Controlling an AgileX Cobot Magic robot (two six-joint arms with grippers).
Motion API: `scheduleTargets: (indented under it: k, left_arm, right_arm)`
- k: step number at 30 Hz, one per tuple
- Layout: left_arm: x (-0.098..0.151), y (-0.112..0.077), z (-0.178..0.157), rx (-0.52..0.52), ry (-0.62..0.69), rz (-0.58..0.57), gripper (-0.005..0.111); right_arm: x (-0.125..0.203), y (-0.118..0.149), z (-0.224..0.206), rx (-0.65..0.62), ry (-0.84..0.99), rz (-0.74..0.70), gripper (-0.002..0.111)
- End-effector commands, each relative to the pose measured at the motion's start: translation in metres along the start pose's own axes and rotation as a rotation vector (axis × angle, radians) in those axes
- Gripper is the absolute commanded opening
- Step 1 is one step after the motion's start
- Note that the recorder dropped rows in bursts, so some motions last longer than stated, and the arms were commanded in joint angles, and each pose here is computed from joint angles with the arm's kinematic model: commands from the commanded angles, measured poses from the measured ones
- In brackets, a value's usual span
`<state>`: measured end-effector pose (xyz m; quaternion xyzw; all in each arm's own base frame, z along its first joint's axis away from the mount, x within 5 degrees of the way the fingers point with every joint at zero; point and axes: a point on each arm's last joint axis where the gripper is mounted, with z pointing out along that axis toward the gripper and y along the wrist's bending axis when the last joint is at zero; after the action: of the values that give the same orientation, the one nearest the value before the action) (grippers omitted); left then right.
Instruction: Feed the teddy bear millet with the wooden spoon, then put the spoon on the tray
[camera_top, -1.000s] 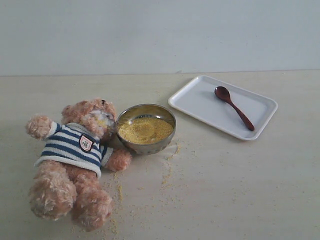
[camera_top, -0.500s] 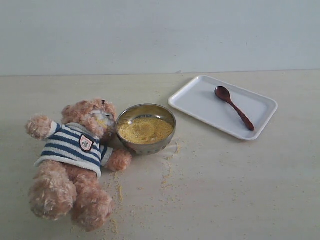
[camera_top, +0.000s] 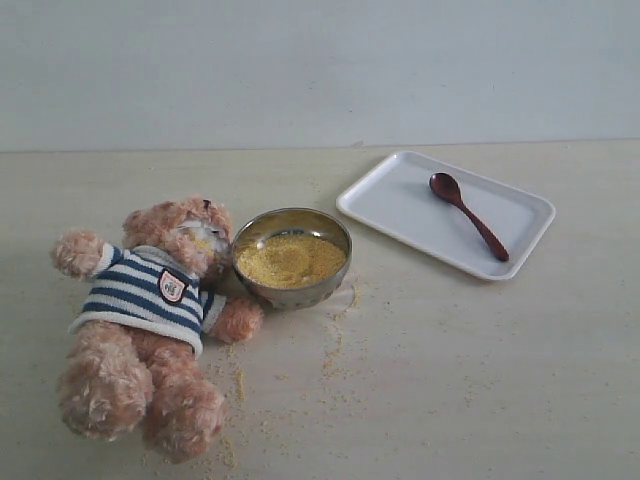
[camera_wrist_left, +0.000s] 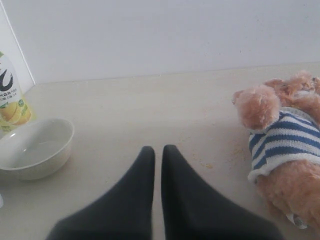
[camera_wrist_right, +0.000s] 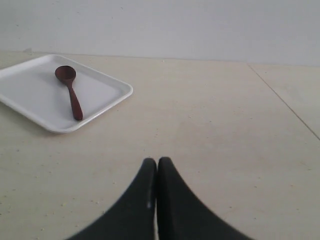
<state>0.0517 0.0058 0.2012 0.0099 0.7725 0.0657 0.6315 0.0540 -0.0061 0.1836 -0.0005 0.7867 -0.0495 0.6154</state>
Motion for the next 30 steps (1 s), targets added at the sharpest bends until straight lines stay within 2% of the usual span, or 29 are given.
scheduleTargets:
  k: [1, 9, 11, 13, 15, 18, 30]
  left_arm:
    - [0.0, 0.0, 0.0, -0.004, -0.005, -0.011, 0.005]
    - [0.003, 0.0, 0.0, -0.004, 0.023, -0.008, 0.005]
    - [0.007, -0.003, 0.001, 0.025, 0.038, -0.086, 0.005]
    - [0.012, -0.009, 0.003, 0.084, 0.059, -0.251, 0.005]
    - [0.018, -0.013, 0.004, 0.118, 0.079, -0.354, 0.005]
    - [0.018, -0.012, 0.005, 0.106, 0.072, -0.282, 0.005]
    - [0.018, -0.012, 0.005, 0.1, 0.071, -0.289, 0.005]
  right_arm:
    - [-0.001, 0.0, 0.0, 0.004, -0.008, -0.007, 0.0]
    - [-0.001, 0.0, 0.0, 0.004, -0.008, -0.007, 0.0]
    - [-0.001, 0.0, 0.0, 0.004, -0.008, -0.007, 0.0]
    - [-0.001, 0.0, 0.0, 0.004, -0.008, -0.007, 0.0]
    - [-0.001, 0.0, 0.0, 0.004, -0.008, -0.007, 0.0]
    - [-0.001, 0.0, 0.0, 0.004, -0.008, -0.007, 0.0]
    - [-0.001, 0.0, 0.0, 0.004, -0.008, -0.007, 0.0]
